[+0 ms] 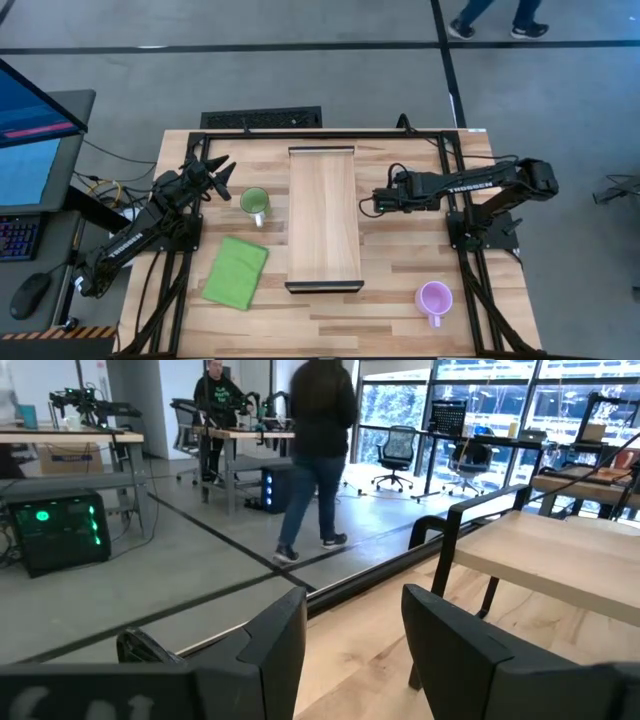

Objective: Stack small to large cups/mugs on shelf
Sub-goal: Put the light green mug on the shelf

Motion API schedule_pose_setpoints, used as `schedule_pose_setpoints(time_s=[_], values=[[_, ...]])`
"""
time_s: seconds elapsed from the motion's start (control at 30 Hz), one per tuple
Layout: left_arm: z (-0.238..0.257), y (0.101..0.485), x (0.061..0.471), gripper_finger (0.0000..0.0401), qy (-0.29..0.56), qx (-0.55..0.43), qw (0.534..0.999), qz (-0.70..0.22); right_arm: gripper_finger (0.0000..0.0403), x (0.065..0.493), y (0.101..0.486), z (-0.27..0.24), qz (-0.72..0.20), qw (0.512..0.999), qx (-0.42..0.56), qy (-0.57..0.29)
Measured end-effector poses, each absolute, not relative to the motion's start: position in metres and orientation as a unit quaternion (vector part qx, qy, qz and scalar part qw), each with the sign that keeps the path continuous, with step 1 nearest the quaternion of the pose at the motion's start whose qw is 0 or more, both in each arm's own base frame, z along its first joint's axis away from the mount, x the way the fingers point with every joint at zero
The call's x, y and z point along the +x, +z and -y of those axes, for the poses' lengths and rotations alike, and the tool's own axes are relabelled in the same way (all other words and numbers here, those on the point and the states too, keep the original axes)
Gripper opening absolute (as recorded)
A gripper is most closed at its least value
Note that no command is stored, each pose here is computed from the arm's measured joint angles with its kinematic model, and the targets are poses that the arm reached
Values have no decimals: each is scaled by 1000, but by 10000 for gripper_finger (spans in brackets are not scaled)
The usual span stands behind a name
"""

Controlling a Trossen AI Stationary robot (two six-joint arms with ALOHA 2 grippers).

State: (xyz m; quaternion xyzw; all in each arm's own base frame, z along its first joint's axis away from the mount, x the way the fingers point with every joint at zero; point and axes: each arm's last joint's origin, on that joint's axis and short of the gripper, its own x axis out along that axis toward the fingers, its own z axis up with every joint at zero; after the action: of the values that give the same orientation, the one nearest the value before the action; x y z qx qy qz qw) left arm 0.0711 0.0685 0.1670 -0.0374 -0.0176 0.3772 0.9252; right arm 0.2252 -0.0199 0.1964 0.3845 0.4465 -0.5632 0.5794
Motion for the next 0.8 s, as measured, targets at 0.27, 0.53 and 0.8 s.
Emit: schedule_pose_setpoints(time_s=[0.27,0.53,0.8], values=[[-68,167,71,158,377,-37,925,18,249,228,196,20,-440,587,390,-557],[-68,167,71,158,377,-37,925,18,231,228,196,20,-419,573,411,-572],[-68,167,71,158,377,-37,925,18,167,228,197,21,-404,580,400,-584]])
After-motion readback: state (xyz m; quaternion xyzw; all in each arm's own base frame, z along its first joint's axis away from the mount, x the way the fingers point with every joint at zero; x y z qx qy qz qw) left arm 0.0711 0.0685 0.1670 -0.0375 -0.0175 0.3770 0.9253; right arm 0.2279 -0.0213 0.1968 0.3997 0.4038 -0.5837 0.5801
